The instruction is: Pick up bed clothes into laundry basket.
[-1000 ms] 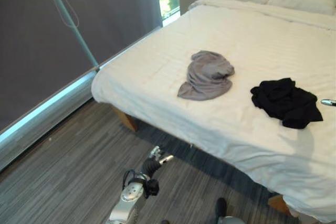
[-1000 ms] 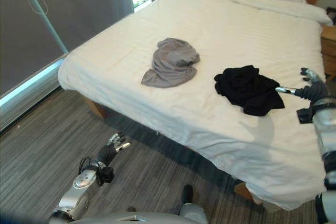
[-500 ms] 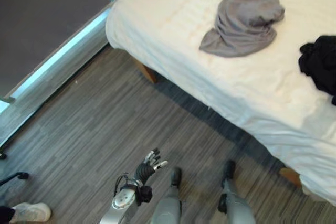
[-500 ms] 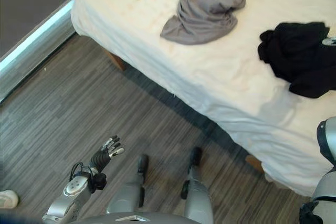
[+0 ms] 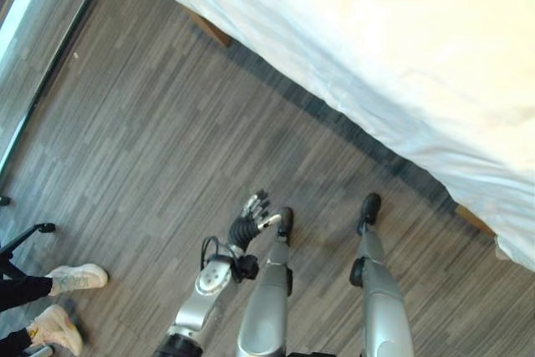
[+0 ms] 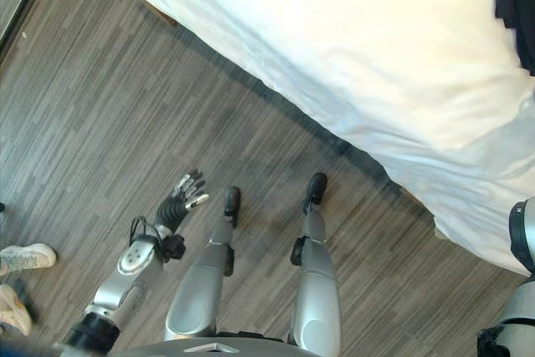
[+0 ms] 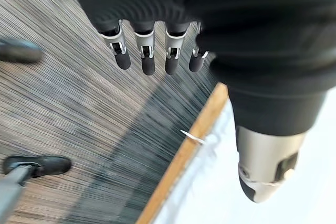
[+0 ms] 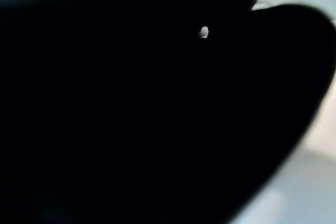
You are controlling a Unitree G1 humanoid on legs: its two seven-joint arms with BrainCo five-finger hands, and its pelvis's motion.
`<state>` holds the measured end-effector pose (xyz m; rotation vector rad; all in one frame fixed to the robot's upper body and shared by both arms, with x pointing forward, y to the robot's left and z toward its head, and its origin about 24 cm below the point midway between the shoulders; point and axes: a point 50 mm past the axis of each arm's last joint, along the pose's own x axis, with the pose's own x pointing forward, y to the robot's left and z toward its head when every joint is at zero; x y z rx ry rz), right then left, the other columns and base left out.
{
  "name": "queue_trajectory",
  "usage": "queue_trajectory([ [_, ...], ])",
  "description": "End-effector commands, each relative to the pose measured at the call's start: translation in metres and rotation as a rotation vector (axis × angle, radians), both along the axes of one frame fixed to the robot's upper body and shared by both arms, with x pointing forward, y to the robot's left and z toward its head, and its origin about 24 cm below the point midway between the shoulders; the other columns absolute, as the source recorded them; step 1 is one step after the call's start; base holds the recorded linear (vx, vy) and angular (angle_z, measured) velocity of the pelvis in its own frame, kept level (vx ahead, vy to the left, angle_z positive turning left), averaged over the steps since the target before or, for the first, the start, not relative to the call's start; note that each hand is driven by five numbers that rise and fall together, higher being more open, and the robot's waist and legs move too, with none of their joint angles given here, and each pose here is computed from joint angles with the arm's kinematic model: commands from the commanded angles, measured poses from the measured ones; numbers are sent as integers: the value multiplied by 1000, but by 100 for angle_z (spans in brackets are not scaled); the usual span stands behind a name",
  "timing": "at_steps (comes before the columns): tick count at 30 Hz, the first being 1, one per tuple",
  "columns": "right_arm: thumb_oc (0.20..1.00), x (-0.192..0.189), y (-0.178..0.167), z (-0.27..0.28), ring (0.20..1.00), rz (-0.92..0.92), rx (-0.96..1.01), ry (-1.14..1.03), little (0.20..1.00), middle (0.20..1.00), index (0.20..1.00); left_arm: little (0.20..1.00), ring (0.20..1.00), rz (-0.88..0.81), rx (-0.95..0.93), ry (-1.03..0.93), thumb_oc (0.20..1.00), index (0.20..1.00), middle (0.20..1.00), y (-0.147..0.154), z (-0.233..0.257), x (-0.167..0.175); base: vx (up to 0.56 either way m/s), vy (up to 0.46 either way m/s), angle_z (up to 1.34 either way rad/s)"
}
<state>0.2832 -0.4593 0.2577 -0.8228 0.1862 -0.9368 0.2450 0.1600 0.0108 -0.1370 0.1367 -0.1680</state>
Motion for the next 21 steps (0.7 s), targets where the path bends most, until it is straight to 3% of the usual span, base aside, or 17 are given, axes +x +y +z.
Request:
queue_trajectory([
  [1, 1000, 22, 21, -33, 1000, 123, -80, 239, 1000, 1000, 1000, 1000, 1000, 26, -22, -49, 1000, 1000, 1000, 7, 10, -5, 0, 0, 0],
  [2, 1000, 22, 20, -34, 1000, 123, -78, 240, 1000, 1000, 1000, 1000, 1000, 25, -20, -48, 1000, 1000, 1000, 7, 10, -5, 6, 29, 4],
  [3, 539, 34, 38, -45, 539, 233, -148, 273, 539, 539, 539, 1000, 1000, 53, -18, -58, 1000, 1000, 1000, 12, 12, -4, 22, 30, 6],
  [4, 200, 38, 69, -55, 200, 448, -219, 235, 200, 200, 200, 1000, 1000, 108, -21, -64, 1000, 1000, 1000, 21, 12, -4, 16, 32, 3],
  [6, 200, 28, 83, -73, 200, 546, -163, 172, 200, 200, 200, 1000, 1000, 148, -32, -47, 1000, 1000, 1000, 26, 7, -9, 26, 23, -11],
  [13, 200, -37, 71, -135, 200, 541, -9, 227, 200, 200, 200, 1000, 1000, 127, 20, -79, 1000, 1000, 1000, 35, 18, 8, 59, 53, 0],
  [21, 200, -59, 96, -184, 200, 589, 172, 243, 200, 200, 200, 1000, 1000, 130, 70, -145, 1000, 1000, 1000, 46, 35, 23, 126, -43, -8],
])
